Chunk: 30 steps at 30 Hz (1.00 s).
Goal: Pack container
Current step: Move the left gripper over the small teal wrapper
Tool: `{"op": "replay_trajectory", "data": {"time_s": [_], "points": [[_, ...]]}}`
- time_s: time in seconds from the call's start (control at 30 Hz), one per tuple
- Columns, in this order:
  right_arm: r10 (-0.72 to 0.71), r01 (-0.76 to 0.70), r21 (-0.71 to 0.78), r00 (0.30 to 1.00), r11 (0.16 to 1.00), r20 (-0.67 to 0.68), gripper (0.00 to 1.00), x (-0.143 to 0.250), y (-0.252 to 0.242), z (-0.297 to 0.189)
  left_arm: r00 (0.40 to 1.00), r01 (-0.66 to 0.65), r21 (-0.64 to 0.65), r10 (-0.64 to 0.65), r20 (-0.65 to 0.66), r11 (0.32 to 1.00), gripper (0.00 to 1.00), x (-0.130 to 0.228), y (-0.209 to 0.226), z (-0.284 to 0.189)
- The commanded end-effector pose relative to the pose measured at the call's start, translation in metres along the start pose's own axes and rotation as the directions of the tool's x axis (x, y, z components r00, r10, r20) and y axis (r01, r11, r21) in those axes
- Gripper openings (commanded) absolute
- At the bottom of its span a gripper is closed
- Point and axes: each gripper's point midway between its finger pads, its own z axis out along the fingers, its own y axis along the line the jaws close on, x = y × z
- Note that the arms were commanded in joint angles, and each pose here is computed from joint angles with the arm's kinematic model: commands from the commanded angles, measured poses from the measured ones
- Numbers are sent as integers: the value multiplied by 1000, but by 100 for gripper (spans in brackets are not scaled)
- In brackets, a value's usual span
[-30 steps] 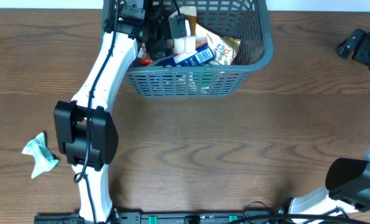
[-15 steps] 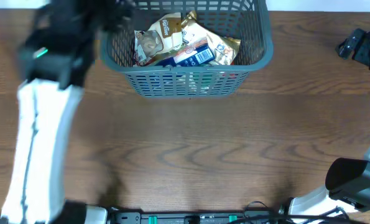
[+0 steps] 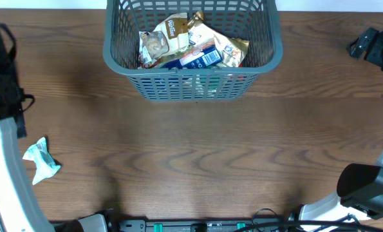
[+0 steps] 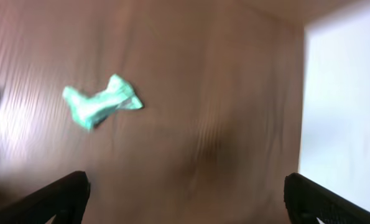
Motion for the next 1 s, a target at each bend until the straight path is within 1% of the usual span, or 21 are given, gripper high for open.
{"op": "replay_trajectory", "data": {"time_s": [0.0, 0.17, 0.27, 0.43, 0.6, 0.83, 0.87, 0.93, 0.97], "points": [[-14, 14, -21, 1000, 1000, 2, 99, 0, 4, -1, 896, 442, -74, -437, 81, 894, 98, -11, 16, 19], [-14, 14, -24, 1000, 1000, 2, 99, 0, 4, -1, 837, 545, -175, -520, 167, 820, 99, -12, 42, 48], [-14, 14, -23, 1000, 1000, 2, 99, 0, 4, -1, 799, 601, -253, -564, 208, 758, 99, -5, 62, 68], [-13, 13, -24, 1000, 1000, 1, 99, 1, 4, -1, 770, 636, -335, -600, 215, 696, 99, 9, 84, 107], [-12, 12, -23, 1000, 1000, -8, 99, 3, 4, -1, 749, 653, -379, -635, 191, 656, 99, 23, 96, 134], [-11, 11, -22, 1000, 1000, -16, 99, 5, 4, -1, 726, 679, -368, -657, 205, 635, 99, 17, 98, 141], [-11, 11, -22, 1000, 1000, -16, 99, 5, 4, -1, 720, 685, -366, -663, 206, 630, 97, 16, 98, 142], [-11, 11, -22, 1000, 1000, -17, 99, 5, 4, -1, 706, 697, -369, -679, 201, 615, 87, 14, 98, 144], [-11, 11, -22, 1000, 1000, -18, 99, 5, 3, -1, 698, 704, -371, -687, 202, 606, 80, 13, 99, 146]]}}
